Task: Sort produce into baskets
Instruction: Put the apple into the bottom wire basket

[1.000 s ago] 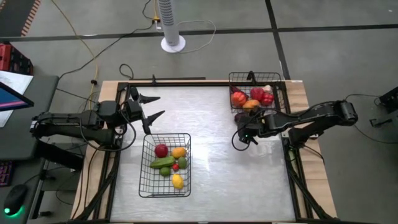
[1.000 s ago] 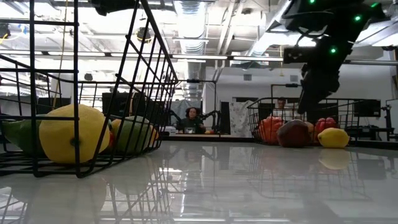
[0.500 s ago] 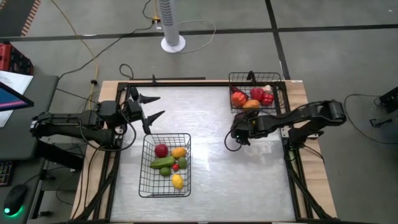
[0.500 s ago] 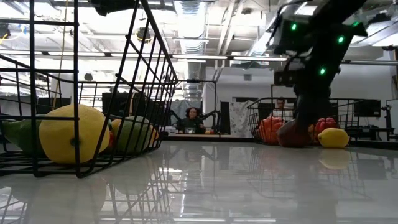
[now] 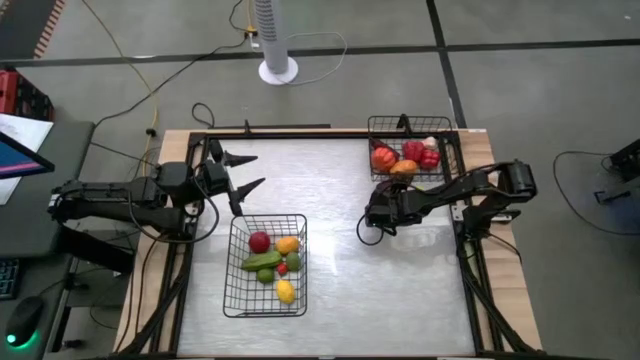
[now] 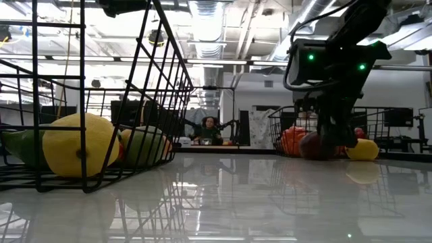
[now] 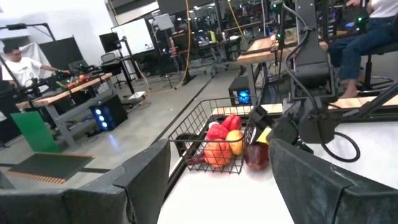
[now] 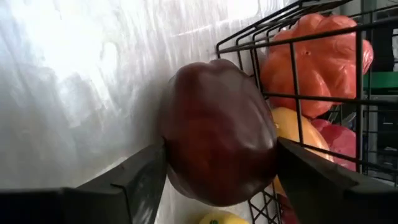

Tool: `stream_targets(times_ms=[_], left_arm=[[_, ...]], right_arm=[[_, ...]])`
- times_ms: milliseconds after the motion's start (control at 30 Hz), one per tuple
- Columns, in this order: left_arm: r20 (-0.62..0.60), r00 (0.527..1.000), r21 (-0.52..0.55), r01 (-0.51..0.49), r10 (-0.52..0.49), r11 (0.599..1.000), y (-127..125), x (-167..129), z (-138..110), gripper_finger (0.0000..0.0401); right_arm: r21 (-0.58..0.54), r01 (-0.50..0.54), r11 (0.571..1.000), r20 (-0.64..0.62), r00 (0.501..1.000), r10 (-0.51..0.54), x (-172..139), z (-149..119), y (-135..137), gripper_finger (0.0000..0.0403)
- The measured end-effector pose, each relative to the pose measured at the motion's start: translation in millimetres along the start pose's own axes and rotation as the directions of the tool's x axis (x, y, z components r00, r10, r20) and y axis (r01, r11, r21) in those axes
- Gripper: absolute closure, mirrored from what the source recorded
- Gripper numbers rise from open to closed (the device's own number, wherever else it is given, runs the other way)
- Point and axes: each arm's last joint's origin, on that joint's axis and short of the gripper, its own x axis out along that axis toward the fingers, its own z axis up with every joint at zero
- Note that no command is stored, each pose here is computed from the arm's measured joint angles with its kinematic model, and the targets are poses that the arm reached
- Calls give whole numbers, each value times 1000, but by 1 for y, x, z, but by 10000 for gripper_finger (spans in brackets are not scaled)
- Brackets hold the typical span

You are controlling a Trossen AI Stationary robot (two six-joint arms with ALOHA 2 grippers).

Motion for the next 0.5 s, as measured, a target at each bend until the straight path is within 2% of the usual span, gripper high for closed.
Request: stream_targets(times_ms=[133,233,333,500], left_arm=[[0,1000,0,0,0,1000,0,0,0,143],[0,1000,0,0,0,1000,0,0,0,143],[0,1000,1,0,0,1000,0,0,0,143],[0,1000,8,-2,2,1000,0,0,0,143]], right_arm=[[12,2,1000,14,1000,-2,-1,1,-1,112],[32,-41,999,32,999,40,-9,2,-5,114],[56,-96,994,74,993,92,-30,10,-12,115],[99,-166,981,237,962,138,-75,30,-24,116]])
